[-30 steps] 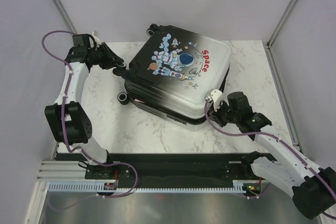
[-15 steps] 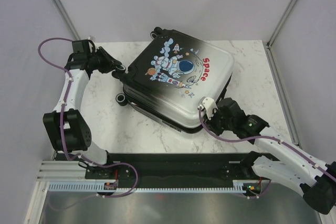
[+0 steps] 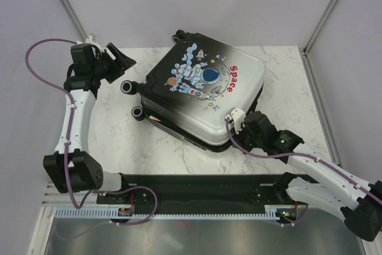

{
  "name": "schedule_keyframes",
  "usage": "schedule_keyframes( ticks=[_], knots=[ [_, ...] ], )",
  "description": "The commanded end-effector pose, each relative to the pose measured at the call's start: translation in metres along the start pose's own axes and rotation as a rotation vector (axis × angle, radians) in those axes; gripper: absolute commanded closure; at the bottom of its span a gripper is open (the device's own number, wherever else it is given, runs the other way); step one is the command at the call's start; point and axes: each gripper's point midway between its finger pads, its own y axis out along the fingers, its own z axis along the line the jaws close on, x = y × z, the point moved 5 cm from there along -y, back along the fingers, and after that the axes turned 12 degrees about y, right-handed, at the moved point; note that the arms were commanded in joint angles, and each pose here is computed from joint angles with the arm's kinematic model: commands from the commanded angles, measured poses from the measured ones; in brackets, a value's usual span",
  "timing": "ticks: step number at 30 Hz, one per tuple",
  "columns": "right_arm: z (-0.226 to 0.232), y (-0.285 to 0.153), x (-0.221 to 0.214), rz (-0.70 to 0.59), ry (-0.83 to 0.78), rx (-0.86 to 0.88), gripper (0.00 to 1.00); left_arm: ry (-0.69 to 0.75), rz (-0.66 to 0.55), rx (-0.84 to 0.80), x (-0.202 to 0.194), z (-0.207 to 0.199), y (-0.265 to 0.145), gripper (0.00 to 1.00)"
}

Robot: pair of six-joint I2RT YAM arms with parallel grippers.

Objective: Pack the luggage
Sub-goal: Zip the luggage at the center of the board.

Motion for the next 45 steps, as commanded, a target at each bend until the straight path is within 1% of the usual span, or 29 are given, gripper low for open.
schedule_keyframes(
  ticks=[1,3,4,6,7,8,10,15,18,19,22,23,26,29,31,33,36,40,43,45],
  knots=[
    [0.009,-0.018,0.064,-0.298,0.003,0.012,1.0,0.098,-0.115,0.05,0.012,-0.002,-0.028,0.21],
    [0.009,-0.018,0.064,-0.296,0.002,0.013,1.0,0.066,-0.098,0.128,-0.007,0.018,-0.034,0.2],
    [0.009,-0.018,0.064,-0.296,0.003,0.012,1.0,0.046,-0.059,0.165,-0.025,0.031,-0.031,0.2],
    [0.01,-0.017,0.064,-0.294,0.029,0.017,1.0,0.035,-0.037,0.204,-0.041,0.041,-0.034,0.22],
    [0.01,-0.017,0.064,-0.292,0.03,0.018,1.0,0.015,0.007,0.227,-0.06,0.051,-0.03,0.22],
    [0.01,-0.017,0.064,-0.294,0.034,0.019,1.0,0.004,0.024,0.239,-0.068,0.055,-0.029,0.22],
    [0.01,-0.016,0.063,-0.289,0.035,0.018,1.0,-0.018,0.085,0.263,-0.092,0.068,-0.021,0.26],
    [0.011,-0.015,0.063,-0.29,0.044,0.022,1.0,0.003,0.14,0.29,-0.119,0.087,-0.009,0.27],
    [0.012,-0.012,0.062,-0.291,0.062,0.032,1.0,0.005,0.208,0.3,-0.134,0.099,0.01,0.27],
    [0.012,-0.012,0.062,-0.294,0.063,0.035,1.0,0.008,0.209,0.307,-0.136,0.101,0.013,0.27],
    [0.011,-0.012,0.062,-0.296,0.076,0.028,1.0,0.008,0.218,0.287,-0.145,0.103,0.026,0.26],
    [0.012,-0.012,0.061,-0.297,0.078,0.028,1.0,0.018,0.202,0.281,-0.143,0.102,0.03,0.25],
    [0.01,-0.011,0.059,-0.294,0.086,0.018,1.0,0.051,0.209,0.276,-0.149,0.099,0.043,0.23],
    [0.01,-0.008,0.055,-0.281,0.102,0.02,1.0,0.061,0.253,0.261,-0.16,0.095,0.057,0.23],
    [0.011,-0.006,0.055,-0.282,0.109,0.024,1.0,0.087,0.269,0.277,-0.165,0.093,0.063,0.23],
    [0.01,-0.006,0.054,-0.281,0.114,0.021,1.0,0.099,0.291,0.323,-0.172,0.101,0.065,0.23],
    [0.01,-0.007,0.055,-0.285,0.122,0.015,1.0,0.095,0.321,0.349,-0.181,0.108,0.066,0.23],
    [0.011,-0.007,0.053,-0.28,0.133,0.017,1.0,0.063,0.345,0.322,-0.19,0.106,0.071,0.25],
    [0.013,-0.006,0.052,-0.272,0.133,0.027,1.0,0.061,0.368,0.285,-0.201,0.093,0.076,0.26],
    [0.015,-0.005,0.052,-0.27,0.13,0.029,1.0,0.02,0.375,0.27,-0.207,0.089,0.078,0.35]
  ],
)
